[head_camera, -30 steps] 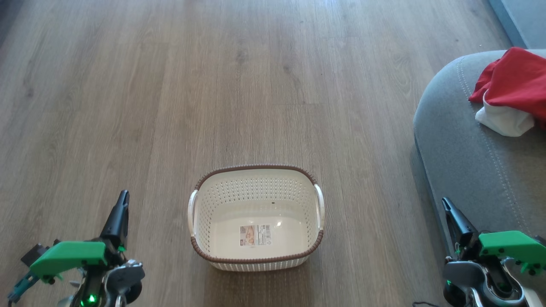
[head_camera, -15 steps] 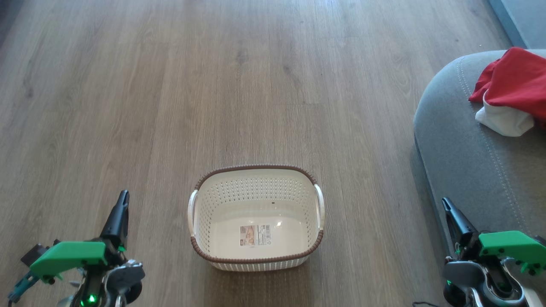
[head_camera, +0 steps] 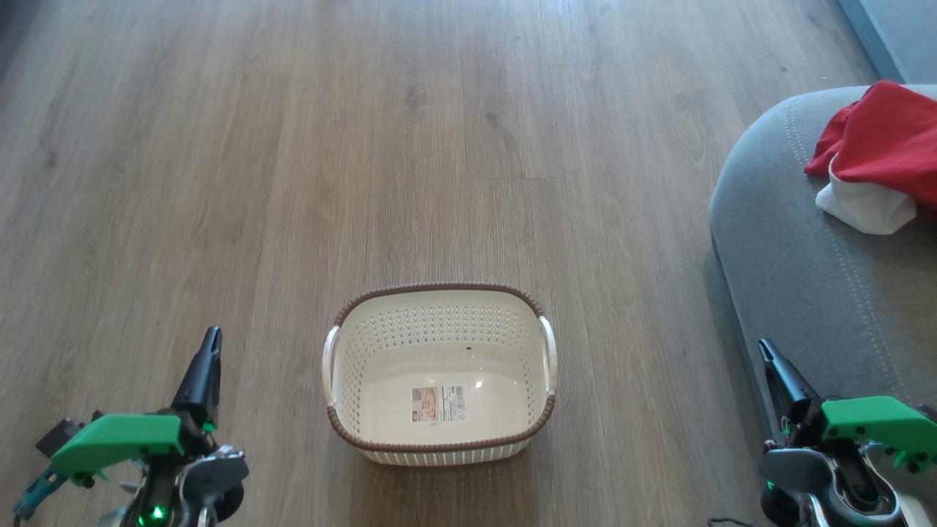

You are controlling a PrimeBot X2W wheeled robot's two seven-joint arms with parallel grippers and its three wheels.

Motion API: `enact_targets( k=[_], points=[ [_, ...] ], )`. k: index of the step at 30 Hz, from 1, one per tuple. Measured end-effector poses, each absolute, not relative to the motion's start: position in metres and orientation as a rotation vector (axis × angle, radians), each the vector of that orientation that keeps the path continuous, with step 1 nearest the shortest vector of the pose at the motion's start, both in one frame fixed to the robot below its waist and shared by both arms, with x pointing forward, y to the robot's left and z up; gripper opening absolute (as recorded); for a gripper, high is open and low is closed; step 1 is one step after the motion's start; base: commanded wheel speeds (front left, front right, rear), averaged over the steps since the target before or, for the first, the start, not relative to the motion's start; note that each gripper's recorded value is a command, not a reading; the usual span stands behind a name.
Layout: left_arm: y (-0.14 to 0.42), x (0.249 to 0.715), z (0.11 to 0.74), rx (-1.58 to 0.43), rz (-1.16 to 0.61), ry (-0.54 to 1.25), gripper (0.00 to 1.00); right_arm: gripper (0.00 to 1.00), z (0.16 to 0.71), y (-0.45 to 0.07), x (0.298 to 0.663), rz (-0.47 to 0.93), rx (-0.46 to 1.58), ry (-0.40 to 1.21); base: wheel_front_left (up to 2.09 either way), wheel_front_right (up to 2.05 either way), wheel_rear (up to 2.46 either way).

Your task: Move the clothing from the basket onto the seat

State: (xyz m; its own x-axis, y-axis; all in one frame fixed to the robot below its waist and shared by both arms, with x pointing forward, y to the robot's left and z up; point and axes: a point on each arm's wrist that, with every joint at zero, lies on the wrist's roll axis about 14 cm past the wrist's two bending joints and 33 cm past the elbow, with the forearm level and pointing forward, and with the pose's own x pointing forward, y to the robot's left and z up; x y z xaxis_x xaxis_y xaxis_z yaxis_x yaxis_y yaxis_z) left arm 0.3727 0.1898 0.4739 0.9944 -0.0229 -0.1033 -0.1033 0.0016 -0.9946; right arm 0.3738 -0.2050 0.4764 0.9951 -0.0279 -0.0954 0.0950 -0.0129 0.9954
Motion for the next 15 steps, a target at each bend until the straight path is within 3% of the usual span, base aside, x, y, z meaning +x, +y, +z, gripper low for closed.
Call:
enact_targets(
  k=[15],
  points=[
    [0.1898, 0.3727, 0.4739, -1.569, 0.063, 0.099, 0.0, 0.0, 0.4764, -0.205, 0.3738, -0.097, 1.581, 0.053, 0.0, 0.0, 0.0]
  ],
)
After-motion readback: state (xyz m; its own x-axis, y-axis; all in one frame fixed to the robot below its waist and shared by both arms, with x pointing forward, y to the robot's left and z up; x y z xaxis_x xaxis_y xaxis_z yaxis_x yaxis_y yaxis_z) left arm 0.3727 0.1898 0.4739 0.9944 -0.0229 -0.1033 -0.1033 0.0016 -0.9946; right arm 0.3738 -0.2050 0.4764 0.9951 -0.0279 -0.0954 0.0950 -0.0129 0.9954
